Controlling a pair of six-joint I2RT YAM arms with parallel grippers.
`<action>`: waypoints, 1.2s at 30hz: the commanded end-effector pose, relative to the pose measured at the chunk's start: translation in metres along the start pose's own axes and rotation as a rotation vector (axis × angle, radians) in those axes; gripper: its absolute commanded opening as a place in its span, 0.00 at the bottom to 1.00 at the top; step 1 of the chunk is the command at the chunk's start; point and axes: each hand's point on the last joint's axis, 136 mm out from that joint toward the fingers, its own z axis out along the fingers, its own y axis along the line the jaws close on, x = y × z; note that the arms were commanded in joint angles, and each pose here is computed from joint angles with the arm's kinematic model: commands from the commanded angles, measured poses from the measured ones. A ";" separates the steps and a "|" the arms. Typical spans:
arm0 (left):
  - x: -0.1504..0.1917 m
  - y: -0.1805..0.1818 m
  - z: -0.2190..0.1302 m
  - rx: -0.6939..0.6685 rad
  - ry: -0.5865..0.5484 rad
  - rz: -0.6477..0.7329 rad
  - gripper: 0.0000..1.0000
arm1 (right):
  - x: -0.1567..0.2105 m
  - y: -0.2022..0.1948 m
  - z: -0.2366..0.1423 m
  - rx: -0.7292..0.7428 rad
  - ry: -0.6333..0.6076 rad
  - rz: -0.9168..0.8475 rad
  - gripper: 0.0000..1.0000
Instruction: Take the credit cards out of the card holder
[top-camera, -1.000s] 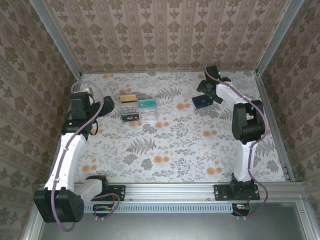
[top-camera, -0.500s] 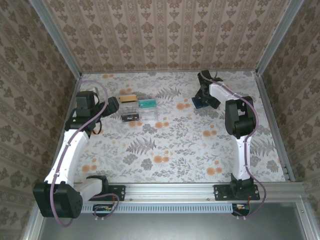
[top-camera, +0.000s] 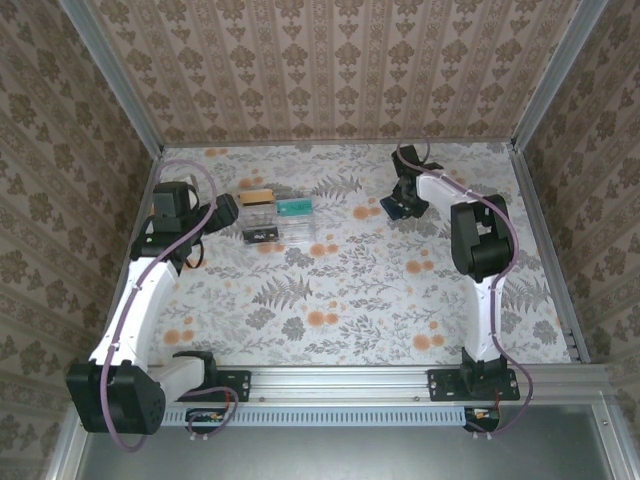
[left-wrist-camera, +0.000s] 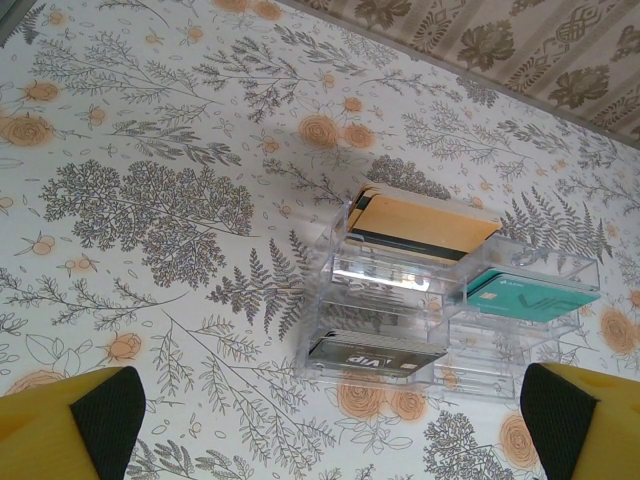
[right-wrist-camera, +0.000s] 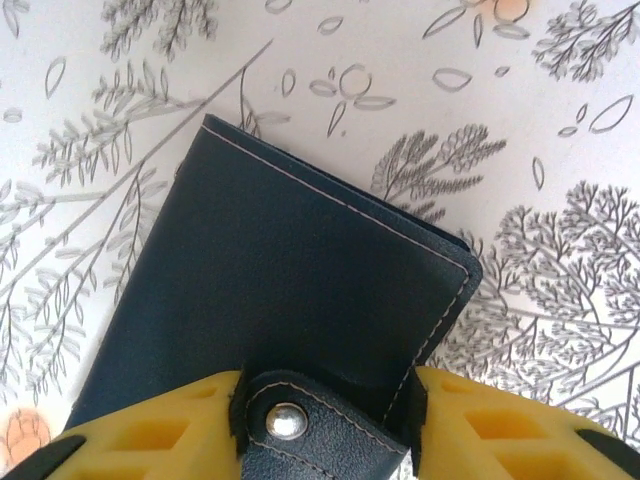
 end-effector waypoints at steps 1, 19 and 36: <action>-0.007 -0.007 -0.002 0.016 -0.005 -0.003 1.00 | 0.038 0.002 -0.010 -0.025 0.095 -0.094 0.34; 0.012 -0.022 -0.001 0.035 0.011 0.006 1.00 | 0.209 0.020 -0.089 -0.255 0.262 -0.687 0.36; 0.046 -0.066 -0.008 0.091 0.074 0.082 1.00 | 0.221 -0.001 -0.137 -0.165 0.175 -0.912 0.49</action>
